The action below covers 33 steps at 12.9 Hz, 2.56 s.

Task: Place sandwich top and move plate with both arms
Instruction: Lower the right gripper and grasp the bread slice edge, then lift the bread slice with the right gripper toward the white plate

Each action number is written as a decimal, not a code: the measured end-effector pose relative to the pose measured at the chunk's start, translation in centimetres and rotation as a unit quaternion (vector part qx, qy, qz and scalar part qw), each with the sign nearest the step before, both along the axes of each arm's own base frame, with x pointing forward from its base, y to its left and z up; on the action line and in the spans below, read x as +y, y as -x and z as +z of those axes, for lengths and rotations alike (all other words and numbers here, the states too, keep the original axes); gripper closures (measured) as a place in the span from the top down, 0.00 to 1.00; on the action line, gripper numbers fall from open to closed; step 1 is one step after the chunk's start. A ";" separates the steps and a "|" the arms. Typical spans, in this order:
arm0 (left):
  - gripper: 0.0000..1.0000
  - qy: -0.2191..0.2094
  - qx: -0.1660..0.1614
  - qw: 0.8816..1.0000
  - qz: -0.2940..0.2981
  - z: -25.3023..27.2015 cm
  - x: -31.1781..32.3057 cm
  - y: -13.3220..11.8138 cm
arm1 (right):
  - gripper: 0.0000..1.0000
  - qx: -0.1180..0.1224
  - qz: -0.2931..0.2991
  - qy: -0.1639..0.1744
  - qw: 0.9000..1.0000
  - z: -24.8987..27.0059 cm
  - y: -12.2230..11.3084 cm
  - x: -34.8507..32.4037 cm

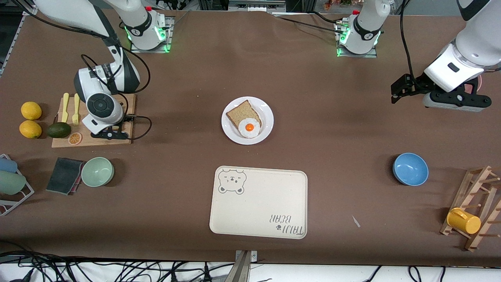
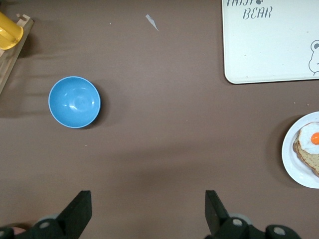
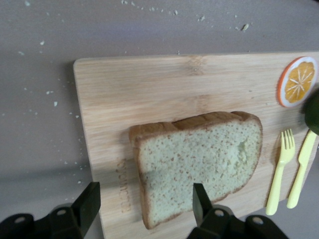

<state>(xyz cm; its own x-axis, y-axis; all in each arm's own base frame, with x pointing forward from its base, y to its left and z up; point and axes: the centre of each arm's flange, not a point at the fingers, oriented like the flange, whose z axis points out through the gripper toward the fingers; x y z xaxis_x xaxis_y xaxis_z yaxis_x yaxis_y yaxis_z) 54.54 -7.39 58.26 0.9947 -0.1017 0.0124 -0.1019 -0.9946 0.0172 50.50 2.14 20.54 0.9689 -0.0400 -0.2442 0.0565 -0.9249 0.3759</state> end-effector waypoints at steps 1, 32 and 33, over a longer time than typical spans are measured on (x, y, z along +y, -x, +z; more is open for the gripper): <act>1.00 0.000 0.000 1.000 0.000 0.0 0.0 0.0 | 0.83 0.002 -0.001 0.001 1.000 -0.2 0.0 -0.2; 1.00 -0.001 0.010 1.000 0.009 -0.3 1.0 0.0 | 0.07 0.063 -0.005 0.025 0.998 6.5 -2.4 3.9; 1.00 -0.001 0.010 1.000 0.009 -0.3 1.0 0.0 | 0.07 0.071 -0.008 0.018 0.997 8.2 -2.6 5.7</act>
